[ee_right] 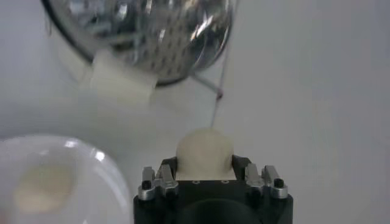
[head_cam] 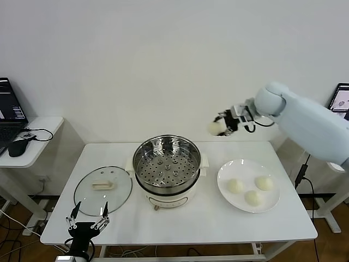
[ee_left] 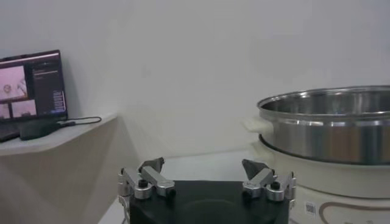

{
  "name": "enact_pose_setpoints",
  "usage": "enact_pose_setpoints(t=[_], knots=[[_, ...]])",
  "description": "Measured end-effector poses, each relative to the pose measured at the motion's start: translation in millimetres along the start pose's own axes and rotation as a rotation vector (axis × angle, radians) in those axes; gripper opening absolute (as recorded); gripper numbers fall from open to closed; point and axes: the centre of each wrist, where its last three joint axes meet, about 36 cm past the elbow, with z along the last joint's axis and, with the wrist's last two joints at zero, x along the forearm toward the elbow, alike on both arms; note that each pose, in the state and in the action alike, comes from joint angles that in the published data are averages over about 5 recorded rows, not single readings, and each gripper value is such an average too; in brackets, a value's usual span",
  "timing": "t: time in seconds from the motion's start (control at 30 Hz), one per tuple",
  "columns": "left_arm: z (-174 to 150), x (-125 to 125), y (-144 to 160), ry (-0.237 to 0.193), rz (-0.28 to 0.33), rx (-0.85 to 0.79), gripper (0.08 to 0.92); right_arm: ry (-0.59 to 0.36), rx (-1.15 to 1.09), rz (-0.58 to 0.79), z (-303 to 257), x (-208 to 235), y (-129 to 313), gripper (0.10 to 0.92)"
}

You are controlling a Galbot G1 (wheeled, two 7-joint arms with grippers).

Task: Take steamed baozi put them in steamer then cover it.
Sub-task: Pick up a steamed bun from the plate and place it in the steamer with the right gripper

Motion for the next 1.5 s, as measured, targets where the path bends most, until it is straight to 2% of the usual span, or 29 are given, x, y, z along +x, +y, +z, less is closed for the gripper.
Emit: enact_pose_setpoints(t=[0.27,0.6,1.23,1.5], knots=[[0,0,5,-0.002,-0.005,0.003,0.823,-0.069,0.181,-0.077,-63,-45,-14,0.582],[-2,-1,8,-0.013,-0.013,0.001,0.823,-0.094,0.427,-0.155,-108,-104,-9,0.585],[1,-6,12,-0.019,-0.022,-0.004,0.823,-0.079,0.705,-0.14,-113,-170,-16,0.586],[1,-7,12,-0.021,-0.023,-0.012,0.823,-0.093,0.736,-0.133,-113,-184,-17,0.651]])
